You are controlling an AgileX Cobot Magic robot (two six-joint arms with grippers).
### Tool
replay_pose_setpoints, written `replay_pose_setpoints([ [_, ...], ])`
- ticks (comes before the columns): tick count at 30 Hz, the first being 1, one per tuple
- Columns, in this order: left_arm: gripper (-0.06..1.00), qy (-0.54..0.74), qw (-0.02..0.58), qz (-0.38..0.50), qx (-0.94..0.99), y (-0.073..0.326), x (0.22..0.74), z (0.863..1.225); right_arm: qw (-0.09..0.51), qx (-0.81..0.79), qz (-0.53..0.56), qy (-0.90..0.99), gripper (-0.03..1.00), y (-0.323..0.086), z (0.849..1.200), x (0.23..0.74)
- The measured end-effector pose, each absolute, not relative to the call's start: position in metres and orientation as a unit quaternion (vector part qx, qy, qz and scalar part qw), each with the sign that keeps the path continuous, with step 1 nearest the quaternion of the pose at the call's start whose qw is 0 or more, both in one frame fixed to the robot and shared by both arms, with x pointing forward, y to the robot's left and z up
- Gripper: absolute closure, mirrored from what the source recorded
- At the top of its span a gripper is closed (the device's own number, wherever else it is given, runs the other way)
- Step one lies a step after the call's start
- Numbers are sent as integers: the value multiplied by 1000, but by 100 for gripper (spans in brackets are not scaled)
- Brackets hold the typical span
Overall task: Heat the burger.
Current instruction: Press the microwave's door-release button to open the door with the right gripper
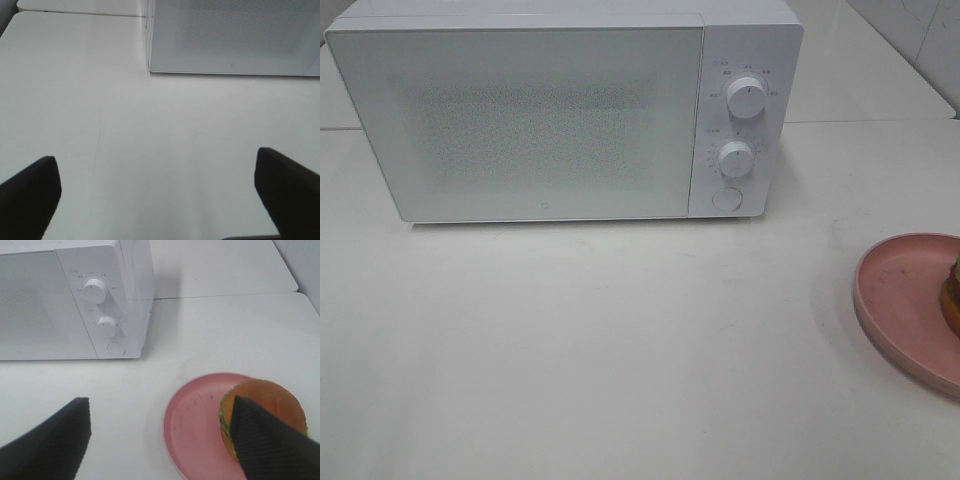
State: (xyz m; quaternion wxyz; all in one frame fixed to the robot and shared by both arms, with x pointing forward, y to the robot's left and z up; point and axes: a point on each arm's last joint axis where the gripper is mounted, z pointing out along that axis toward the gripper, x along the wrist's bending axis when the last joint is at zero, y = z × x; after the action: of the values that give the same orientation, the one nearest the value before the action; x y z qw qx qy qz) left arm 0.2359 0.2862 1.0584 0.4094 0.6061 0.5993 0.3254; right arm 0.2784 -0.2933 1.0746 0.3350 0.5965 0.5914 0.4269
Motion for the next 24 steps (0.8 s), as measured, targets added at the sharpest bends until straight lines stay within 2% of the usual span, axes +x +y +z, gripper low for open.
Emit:
replay_pose_setpoints([
  [12, -3, 599, 409, 325, 606, 286, 236, 1058, 343, 592, 436, 584, 21, -290, 1067, 317],
  [24, -3, 599, 409, 325, 606, 286, 236, 1058, 343, 595, 434, 583, 21, -285, 1044, 367],
])
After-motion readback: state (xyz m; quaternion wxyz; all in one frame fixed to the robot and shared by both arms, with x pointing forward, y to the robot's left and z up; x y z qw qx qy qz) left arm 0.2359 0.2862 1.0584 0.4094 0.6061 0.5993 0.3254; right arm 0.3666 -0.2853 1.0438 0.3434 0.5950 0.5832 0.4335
